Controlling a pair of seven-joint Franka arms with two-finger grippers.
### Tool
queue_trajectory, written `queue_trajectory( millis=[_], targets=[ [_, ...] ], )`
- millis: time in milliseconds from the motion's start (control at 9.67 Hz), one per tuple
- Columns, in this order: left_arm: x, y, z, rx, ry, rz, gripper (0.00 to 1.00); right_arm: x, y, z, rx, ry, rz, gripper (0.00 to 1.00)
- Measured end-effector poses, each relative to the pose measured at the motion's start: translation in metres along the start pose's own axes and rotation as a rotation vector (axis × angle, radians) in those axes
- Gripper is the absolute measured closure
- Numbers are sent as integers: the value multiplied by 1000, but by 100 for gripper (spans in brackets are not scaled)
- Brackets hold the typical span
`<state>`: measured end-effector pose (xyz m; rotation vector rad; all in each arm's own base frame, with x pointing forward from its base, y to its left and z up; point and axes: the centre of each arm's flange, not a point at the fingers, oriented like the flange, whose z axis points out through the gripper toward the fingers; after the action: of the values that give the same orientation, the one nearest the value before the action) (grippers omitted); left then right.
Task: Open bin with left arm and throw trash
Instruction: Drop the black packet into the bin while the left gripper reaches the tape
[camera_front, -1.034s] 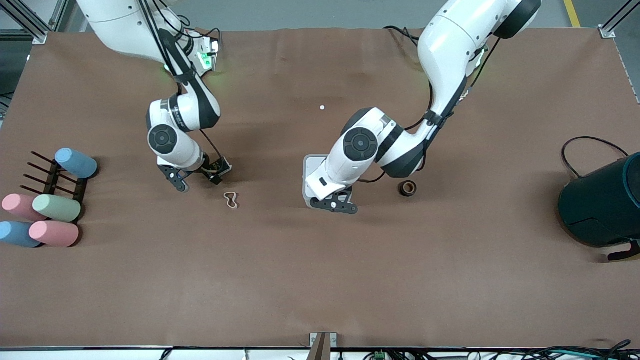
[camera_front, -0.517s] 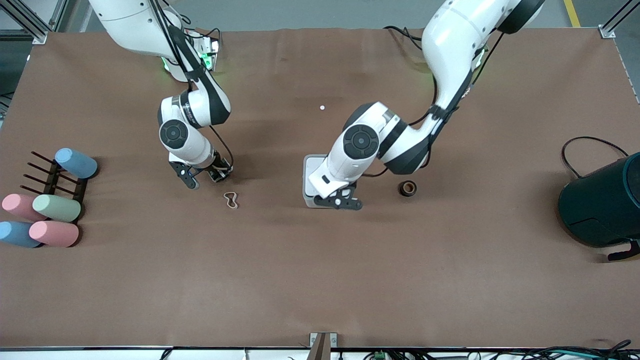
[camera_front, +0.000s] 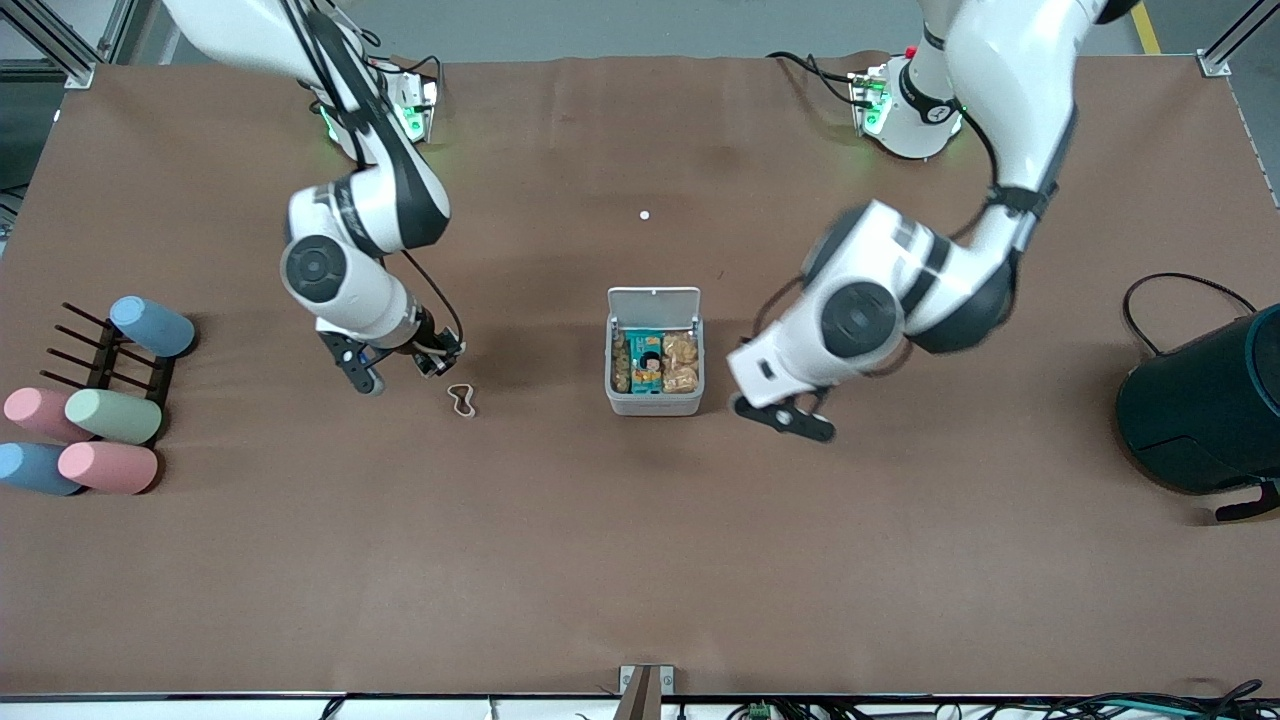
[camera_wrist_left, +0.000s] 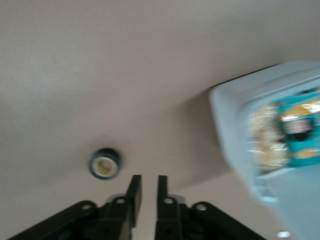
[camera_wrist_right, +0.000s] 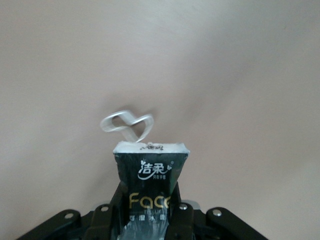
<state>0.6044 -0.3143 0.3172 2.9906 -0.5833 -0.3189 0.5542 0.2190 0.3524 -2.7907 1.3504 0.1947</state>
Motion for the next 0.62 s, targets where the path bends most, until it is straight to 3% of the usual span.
queue_trajectory(
  millis=[207, 414, 517, 621],
  targets=[
    [-11, -11, 61, -2, 42, 43, 40, -40, -54, -76, 95, 6, 61, 63],
    [-40, 4, 104, 10, 125, 80, 12, -97, -108, -54, 112, 9, 159, 63],
    [-54, 1, 117, 29, 132, 95, 0, -120, -134, -32, 114, 8, 252, 63],
    [-62, -9, 121, 71, 134, 122, 0, -136, -153, -15, 120, 6, 349, 63]
  ],
)
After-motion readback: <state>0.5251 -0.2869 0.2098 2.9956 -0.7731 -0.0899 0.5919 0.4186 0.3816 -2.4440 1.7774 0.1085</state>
